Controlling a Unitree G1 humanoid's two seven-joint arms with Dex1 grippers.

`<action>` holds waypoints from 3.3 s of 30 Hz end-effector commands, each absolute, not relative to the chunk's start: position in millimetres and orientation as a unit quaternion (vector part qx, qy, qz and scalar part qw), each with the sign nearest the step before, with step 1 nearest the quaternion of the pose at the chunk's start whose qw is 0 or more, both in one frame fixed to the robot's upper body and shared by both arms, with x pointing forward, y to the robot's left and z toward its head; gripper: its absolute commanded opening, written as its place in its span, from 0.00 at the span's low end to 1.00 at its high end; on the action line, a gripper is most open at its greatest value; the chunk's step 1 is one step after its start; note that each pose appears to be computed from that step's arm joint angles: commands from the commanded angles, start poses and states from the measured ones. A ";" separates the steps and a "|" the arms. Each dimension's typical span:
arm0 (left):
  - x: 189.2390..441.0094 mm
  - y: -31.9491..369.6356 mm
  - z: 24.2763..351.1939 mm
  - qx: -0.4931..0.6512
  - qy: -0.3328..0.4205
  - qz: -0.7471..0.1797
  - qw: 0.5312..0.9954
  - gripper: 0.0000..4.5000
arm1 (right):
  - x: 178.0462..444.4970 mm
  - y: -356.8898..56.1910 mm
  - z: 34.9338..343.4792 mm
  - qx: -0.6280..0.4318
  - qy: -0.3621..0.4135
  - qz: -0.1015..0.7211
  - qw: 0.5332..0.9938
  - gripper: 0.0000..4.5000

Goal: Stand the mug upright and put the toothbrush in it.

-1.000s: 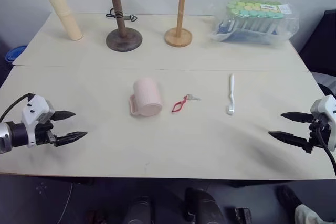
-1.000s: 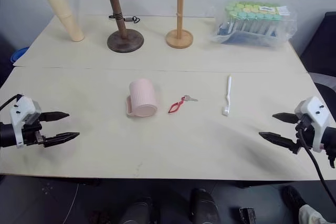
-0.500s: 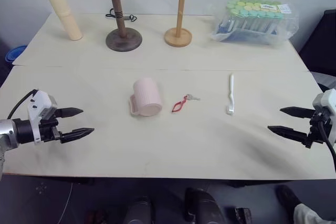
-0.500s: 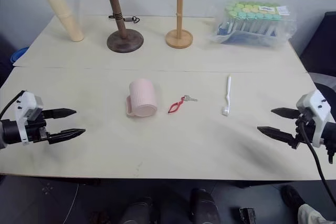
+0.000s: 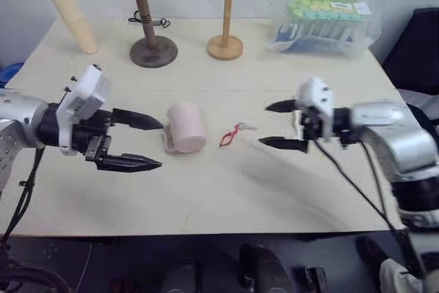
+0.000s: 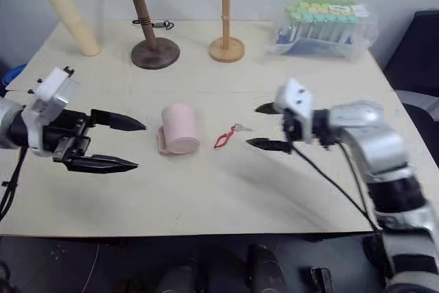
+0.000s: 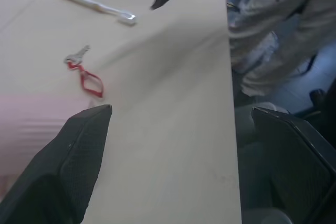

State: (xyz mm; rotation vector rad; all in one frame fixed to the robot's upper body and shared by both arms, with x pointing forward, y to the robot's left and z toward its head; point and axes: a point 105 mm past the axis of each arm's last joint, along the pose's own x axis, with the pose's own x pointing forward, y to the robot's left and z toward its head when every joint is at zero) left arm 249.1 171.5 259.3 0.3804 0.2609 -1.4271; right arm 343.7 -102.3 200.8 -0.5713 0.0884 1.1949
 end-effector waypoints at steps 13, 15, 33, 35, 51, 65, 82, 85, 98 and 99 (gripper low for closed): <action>266.0 186.3 276.7 0.203 0.091 -0.611 0.760 1.00 | 409.0 -46.3 145.8 -0.359 0.074 0.556 0.746 0.99; 265.7 185.5 274.7 0.206 0.090 -0.609 0.760 1.00 | 409.9 -45.6 139.9 -0.351 0.091 0.561 0.744 0.99; 268.4 179.7 273.3 0.202 0.082 -0.611 0.761 1.00 | 398.0 -49.5 128.0 -0.301 0.108 0.588 0.743 0.00; 267.6 177.0 274.1 0.198 0.079 -0.617 0.758 1.00 | 397.6 -53.7 129.0 -0.296 0.108 0.580 0.752 0.00; 279.5 84.9 276.8 0.118 -0.017 -0.720 0.683 1.00 | 318.9 -255.2 237.9 -0.072 0.056 0.161 0.983 0.00; 288.9 69.1 269.6 0.144 -0.025 -0.731 0.666 1.00 | 285.4 -330.0 157.0 -0.031 0.156 0.005 0.987 0.40; 360.8 183.7 251.1 -0.059 0.160 -0.306 0.937 1.00 | 241.0 -164.8 263.1 -0.133 0.034 0.466 0.874 0.99; 365.3 198.8 233.8 -0.114 0.221 -0.237 0.939 1.00 | 226.2 -142.9 267.8 -0.146 0.030 0.530 0.835 0.99; 381.2 176.7 160.7 -0.168 0.398 -0.161 0.887 1.00 | 234.8 -132.8 268.5 -0.169 0.011 0.532 0.830 0.99; 381.1 174.0 157.8 -0.164 0.407 -0.162 0.884 1.00 | 234.9 -132.6 267.8 -0.168 0.010 0.531 0.830 0.99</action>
